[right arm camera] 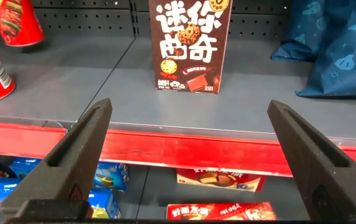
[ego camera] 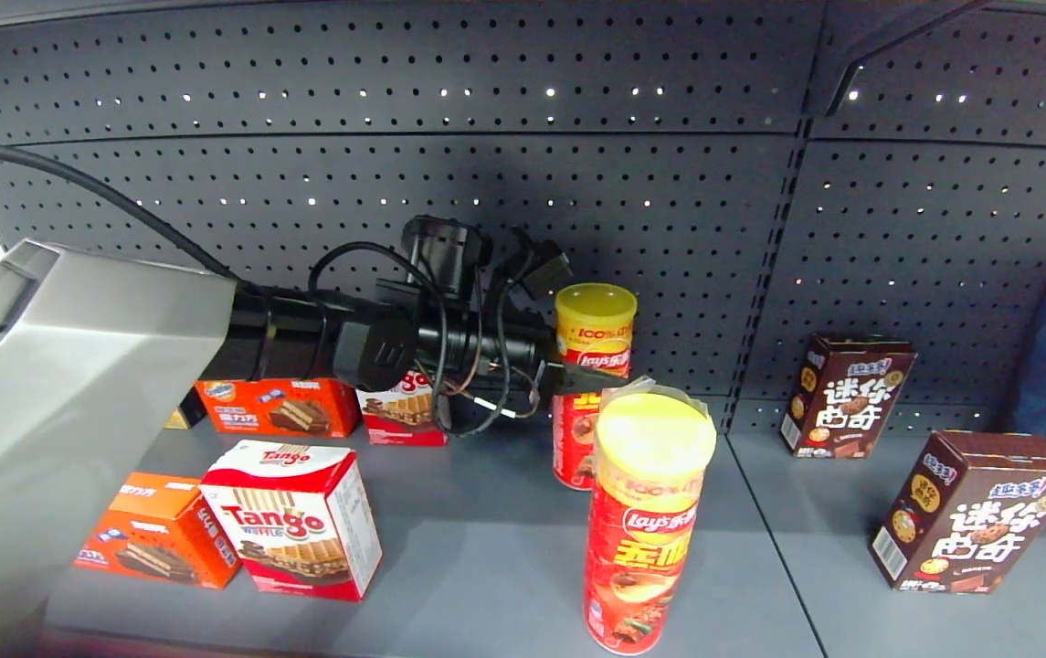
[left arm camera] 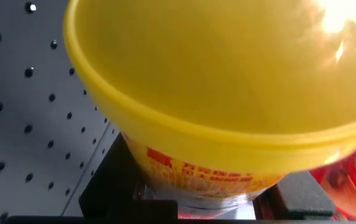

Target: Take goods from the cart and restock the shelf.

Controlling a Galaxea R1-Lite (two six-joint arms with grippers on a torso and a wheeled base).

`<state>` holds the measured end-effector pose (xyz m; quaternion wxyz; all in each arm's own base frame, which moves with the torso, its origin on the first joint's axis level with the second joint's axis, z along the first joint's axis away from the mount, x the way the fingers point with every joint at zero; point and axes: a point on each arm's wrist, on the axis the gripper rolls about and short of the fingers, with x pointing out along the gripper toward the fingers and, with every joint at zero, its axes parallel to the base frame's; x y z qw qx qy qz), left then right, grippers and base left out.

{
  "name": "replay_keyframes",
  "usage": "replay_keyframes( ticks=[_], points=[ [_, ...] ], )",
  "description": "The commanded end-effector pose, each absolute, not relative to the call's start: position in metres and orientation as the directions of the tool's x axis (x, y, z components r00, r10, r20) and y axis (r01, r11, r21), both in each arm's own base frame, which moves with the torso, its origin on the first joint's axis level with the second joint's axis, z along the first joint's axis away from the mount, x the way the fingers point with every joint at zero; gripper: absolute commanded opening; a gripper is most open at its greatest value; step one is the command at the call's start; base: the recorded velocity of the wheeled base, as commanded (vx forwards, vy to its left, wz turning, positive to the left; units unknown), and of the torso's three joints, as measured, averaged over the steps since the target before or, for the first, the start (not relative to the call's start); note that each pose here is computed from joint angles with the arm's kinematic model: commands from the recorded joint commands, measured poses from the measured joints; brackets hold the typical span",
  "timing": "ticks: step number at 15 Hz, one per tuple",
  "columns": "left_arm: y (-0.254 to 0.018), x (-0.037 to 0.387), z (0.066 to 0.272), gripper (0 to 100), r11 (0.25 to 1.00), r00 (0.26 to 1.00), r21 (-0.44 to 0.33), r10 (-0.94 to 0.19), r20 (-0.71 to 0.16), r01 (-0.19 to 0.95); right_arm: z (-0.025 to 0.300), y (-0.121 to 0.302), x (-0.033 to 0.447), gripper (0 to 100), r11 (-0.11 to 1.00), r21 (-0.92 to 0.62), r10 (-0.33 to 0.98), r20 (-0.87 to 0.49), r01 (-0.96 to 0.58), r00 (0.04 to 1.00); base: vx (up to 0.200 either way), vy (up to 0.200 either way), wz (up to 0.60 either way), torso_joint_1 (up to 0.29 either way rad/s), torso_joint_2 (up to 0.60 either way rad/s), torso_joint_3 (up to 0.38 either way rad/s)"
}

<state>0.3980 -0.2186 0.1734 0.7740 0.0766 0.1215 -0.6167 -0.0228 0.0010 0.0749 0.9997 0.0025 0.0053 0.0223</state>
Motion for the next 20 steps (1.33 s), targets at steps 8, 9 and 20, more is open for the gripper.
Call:
replay_keyframes(
  ticks=[8,9,20],
  points=[
    [-0.22,0.409,0.155,0,0.237,0.21,-0.056,-0.93,-0.301,0.97,0.075,0.001,-0.023,100,0.999,0.005,0.046,-0.011,-0.046,0.999,0.0,0.0,0.0,0.0,0.0,0.0],
    [-0.22,0.409,0.155,0,0.238,0.21,-0.06,-0.93,-0.301,0.969,0.075,0.001,-0.023,100,0.999,0.005,0.046,-0.011,-0.046,0.999,0.0,0.0,0.0,0.0,0.0,0.0],
    [-0.225,0.409,0.15,100,0.229,0.2,-0.063,-0.932,-0.301,0.971,0.075,0.001,-0.023,100,0.999,0.005,0.046,-0.011,-0.046,0.999,0.0,0.0,0.0,0.0,0.0,0.0]
  ],
)
